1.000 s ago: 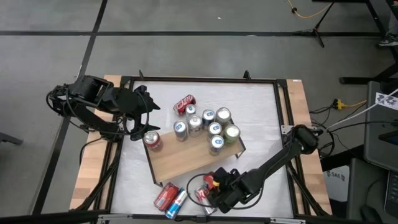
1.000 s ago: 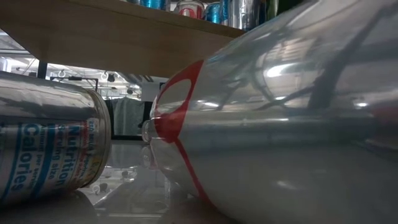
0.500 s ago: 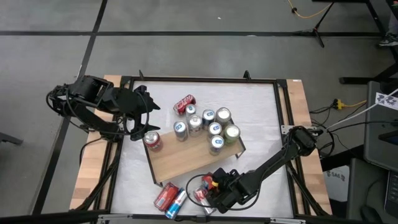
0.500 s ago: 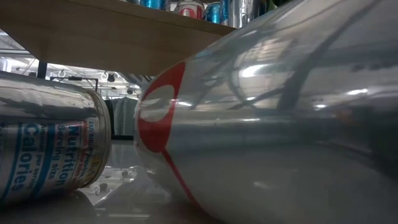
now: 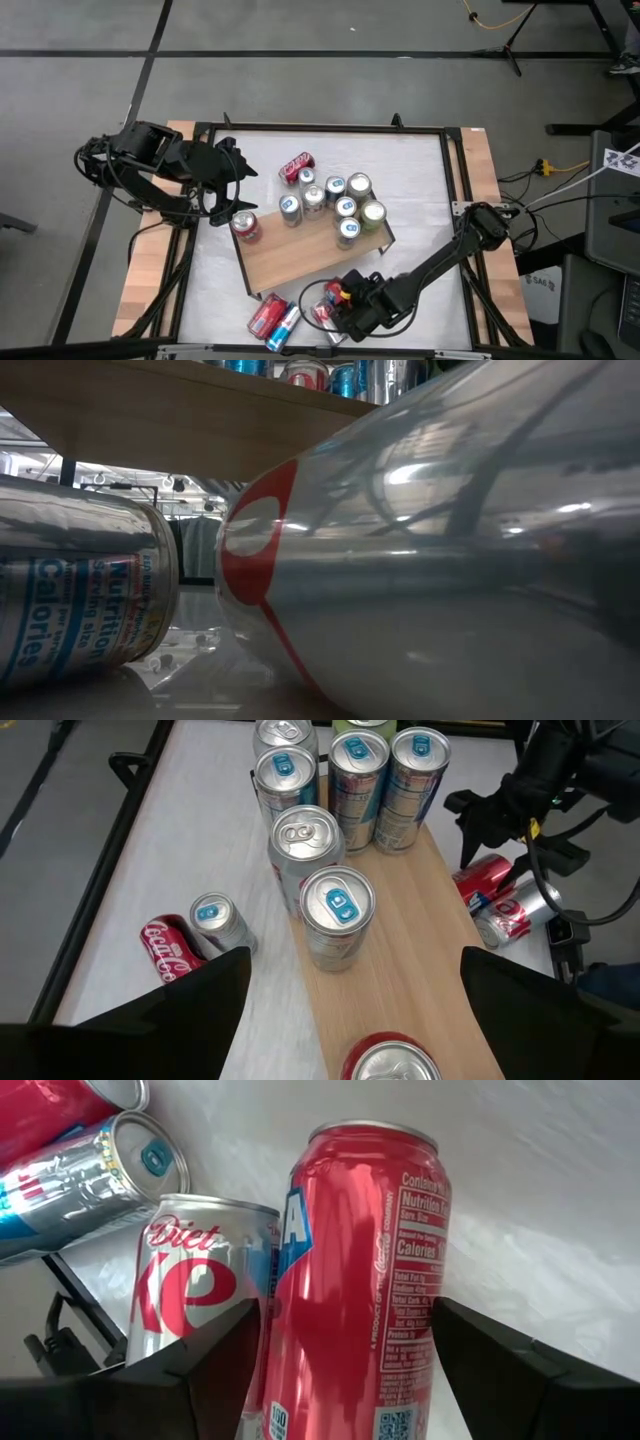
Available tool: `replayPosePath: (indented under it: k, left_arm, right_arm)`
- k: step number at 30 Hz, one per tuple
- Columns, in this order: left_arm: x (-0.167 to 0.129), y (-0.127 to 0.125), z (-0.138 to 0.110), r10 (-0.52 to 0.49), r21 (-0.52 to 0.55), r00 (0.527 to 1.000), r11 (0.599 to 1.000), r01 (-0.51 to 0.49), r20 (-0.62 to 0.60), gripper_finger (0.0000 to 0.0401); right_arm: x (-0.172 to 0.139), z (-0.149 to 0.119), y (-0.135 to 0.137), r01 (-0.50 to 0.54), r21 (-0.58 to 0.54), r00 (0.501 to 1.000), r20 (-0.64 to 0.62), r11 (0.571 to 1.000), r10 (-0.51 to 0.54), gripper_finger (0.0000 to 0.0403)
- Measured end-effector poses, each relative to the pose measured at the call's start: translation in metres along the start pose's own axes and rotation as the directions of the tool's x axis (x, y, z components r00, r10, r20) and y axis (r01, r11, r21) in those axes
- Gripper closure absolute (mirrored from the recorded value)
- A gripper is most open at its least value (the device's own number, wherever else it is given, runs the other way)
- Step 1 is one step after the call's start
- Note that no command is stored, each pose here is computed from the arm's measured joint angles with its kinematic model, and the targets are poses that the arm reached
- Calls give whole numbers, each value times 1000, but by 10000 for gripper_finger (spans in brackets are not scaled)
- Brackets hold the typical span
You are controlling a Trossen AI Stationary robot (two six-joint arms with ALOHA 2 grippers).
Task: Place canned beverage on shelf
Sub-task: Put the red soda can on the shelf aligned with the other red soda can
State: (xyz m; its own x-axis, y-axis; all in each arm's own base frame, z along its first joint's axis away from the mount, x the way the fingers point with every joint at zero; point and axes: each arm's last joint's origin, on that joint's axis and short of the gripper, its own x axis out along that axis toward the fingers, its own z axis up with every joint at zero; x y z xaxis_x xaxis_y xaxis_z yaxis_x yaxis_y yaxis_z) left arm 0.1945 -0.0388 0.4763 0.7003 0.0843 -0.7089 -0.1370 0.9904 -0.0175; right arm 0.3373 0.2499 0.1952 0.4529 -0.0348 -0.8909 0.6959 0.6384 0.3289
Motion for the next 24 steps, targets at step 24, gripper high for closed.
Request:
replayPosePath:
  k: [24]
  left_arm:
    - [0, 0, 0, 0, -1, 1000, 1000, 0, 0, 50]
  right_arm:
    - [6, 11, -3, 23, 14, 999, -24, 1000, -23, 14]
